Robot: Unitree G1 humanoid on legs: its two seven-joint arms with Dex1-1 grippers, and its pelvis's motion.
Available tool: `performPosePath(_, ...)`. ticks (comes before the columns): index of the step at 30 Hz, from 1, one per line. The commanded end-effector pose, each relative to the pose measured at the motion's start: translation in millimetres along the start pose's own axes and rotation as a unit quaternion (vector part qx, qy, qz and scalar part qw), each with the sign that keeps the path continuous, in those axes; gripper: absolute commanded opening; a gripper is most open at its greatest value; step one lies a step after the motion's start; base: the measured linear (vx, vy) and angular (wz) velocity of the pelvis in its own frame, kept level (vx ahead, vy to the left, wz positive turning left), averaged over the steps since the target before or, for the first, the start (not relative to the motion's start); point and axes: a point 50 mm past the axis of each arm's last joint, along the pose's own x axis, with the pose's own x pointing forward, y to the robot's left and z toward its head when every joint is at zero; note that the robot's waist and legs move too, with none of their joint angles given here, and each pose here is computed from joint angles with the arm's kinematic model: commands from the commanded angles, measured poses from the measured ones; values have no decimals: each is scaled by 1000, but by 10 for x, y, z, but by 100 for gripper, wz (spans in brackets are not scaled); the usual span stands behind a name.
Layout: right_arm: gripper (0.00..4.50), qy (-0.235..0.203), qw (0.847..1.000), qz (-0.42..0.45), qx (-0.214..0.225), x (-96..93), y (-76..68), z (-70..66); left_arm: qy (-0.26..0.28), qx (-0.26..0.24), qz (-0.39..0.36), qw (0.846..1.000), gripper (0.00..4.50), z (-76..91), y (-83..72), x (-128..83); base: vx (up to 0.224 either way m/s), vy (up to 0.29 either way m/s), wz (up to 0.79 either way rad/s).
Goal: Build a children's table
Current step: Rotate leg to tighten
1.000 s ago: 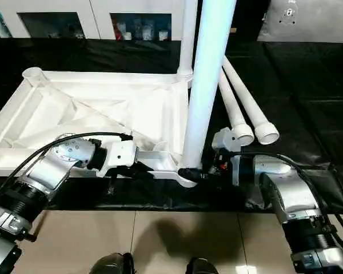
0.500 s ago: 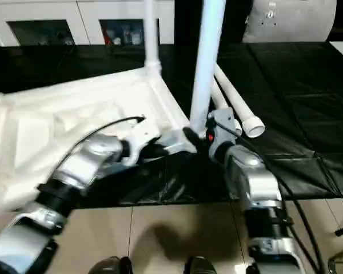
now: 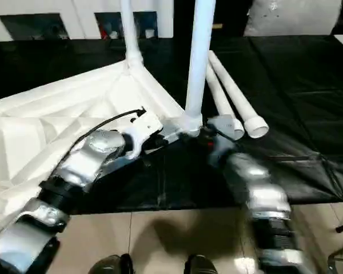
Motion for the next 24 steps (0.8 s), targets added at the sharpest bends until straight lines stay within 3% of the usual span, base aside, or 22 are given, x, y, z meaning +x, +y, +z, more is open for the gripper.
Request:
performPosePath(1,442,-15,999,35,-17,-46,16,60,-17,16,-27,999,0,-15,-46,-33,0,0,0)
performPosePath(6,447,14,989,128,-79,-280,-54,139,-15,80,-136,987,0,-169,-131,-203,0,0,0)
performPosePath(9,447,23,984,148,-93,-307,-50,147,-11,89,-155,984,0,-195,-144,-235,0,0,0)
performPosePath(12,447,40,970,203,-131,-341,-9,156,4,115,-206,972,0,-270,-179,-317,0,0,0)
performPosePath(16,421,57,950,277,-128,-345,88,119,11,136,-240,961,0,-295,-183,-370,0,0,0)
performPosePath(24,356,66,943,303,-124,-267,112,95,9,149,-267,952,0,-279,-193,-394,0,0,0)
